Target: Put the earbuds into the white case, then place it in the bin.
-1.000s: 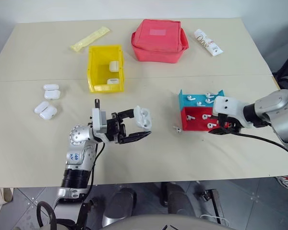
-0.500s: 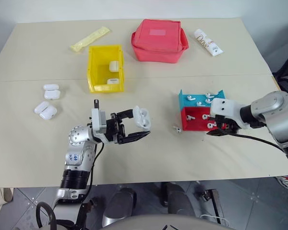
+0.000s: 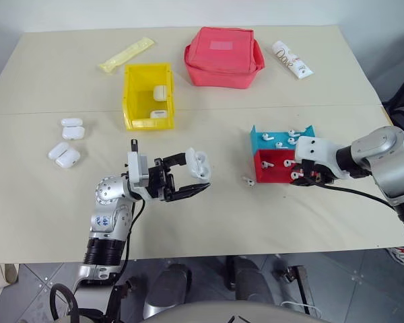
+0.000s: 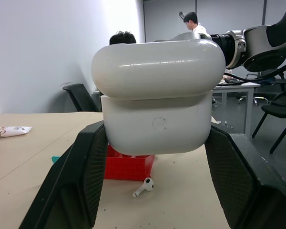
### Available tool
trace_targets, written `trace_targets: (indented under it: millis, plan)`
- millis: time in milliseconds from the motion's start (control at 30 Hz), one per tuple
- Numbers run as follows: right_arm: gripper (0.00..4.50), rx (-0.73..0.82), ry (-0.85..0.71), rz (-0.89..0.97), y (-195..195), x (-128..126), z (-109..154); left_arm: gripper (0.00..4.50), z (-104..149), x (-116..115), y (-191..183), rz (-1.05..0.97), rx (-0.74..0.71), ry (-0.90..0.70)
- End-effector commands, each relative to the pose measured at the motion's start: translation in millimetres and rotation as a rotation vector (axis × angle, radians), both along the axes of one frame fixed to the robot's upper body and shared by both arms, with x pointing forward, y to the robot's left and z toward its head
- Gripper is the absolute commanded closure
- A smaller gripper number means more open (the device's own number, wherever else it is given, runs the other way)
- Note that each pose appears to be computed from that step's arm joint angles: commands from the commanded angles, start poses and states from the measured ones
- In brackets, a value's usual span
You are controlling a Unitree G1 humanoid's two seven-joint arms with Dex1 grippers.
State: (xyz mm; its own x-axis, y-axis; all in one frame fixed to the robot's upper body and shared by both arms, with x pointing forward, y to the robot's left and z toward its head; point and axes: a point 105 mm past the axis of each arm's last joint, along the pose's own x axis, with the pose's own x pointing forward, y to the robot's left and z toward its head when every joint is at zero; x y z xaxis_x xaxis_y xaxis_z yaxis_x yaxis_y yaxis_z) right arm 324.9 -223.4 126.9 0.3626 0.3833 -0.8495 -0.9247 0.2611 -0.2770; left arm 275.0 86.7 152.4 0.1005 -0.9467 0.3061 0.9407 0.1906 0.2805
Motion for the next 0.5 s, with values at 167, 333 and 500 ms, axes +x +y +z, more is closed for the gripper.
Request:
trace_targets:
  millis: [167, 333, 500]
  plan:
    - [2.47, -0.022, -0.034, 0.010, -2.4, 7.0, 8.6, 1.78, 8.4, -4.6, 0.6, -0.001, -0.011, -0.043]
    - [2.47, -0.018, -0.033, 0.014, -1.4, 8.1, 8.7, 1.78, 8.3, -4.8, 1.2, 0.002, -0.009, -0.044]
    - [2.47, -0.019, -0.030, 0.017, -1.2, 7.9, 8.4, 1.78, 8.8, -4.7, 1.4, 0.003, -0.009, -0.045]
